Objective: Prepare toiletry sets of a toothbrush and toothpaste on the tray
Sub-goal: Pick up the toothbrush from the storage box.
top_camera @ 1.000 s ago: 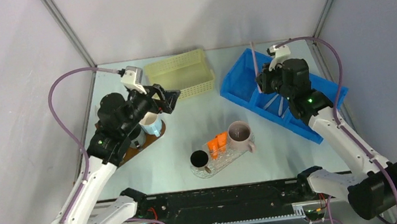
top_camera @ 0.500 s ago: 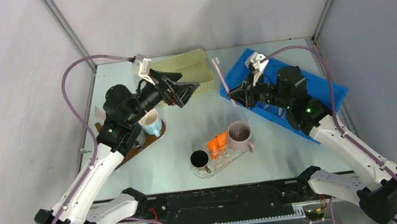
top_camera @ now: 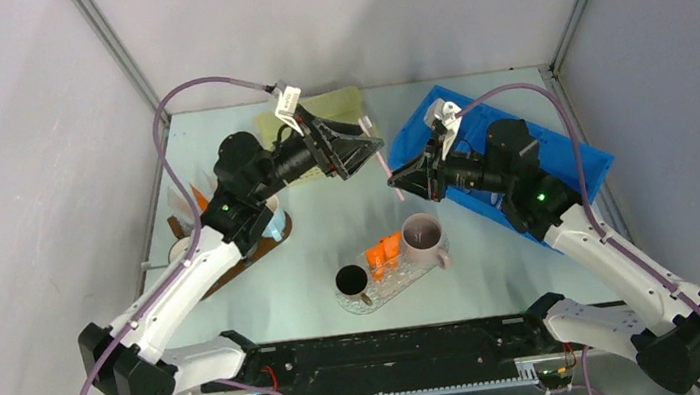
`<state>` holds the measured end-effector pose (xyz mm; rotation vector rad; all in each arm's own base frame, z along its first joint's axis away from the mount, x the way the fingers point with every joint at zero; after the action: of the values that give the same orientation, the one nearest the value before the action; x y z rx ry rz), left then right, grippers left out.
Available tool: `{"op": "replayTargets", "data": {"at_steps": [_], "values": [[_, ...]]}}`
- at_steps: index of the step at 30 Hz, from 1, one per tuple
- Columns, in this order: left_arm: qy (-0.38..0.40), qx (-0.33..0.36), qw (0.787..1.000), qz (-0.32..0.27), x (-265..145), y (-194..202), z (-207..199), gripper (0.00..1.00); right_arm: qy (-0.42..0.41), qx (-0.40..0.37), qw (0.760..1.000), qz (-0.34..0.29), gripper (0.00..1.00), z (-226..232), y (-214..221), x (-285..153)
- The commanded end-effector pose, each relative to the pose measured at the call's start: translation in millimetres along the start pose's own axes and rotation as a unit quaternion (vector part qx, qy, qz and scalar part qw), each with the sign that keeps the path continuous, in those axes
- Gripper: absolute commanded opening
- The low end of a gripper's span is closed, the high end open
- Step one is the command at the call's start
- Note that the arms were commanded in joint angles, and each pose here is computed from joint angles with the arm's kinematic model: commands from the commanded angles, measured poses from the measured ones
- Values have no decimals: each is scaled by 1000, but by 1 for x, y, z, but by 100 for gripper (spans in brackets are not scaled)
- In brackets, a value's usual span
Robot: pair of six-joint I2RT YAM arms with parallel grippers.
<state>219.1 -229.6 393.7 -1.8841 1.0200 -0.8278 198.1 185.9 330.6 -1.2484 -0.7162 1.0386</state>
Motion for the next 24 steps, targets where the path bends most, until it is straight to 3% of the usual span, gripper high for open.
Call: {"op": "replayTargets", "data": {"at_steps": [1, 6, 12, 14, 19, 24], "values": [[38, 3, 999, -21, 7, -15, -15, 75, -33, -18, 999, -27, 0, 11, -12, -2], [46, 0, 999, -12, 13, -12, -16, 53, -39, -18, 999, -26, 0, 11, -11, -2], [42, 21, 999, -22, 9, -17, -19, 2, -31, -20, 999, -28, 0, 10, -12, -1], [35, 31, 999, -27, 5, -18, -19, 0, -26, -19, 999, -31, 7, 9, -13, -1], [-7, 53, 997, -60, -7, -21, -16, 0, -4, -9, 999, -38, 49, 6, -15, -3], [-71, 77, 990, -96, -26, -22, -10, 0, 28, -6, 998, -52, 68, 4, -20, -8]]}}
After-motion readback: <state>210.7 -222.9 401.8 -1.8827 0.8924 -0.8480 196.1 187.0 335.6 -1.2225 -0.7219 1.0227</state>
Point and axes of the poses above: each gripper's point midway between its finger pads, its own x axis out along the fingers, its own z axis along the line the jaws close on, y = z × x, the point moved 9 cm from there along -x, back along the fingers
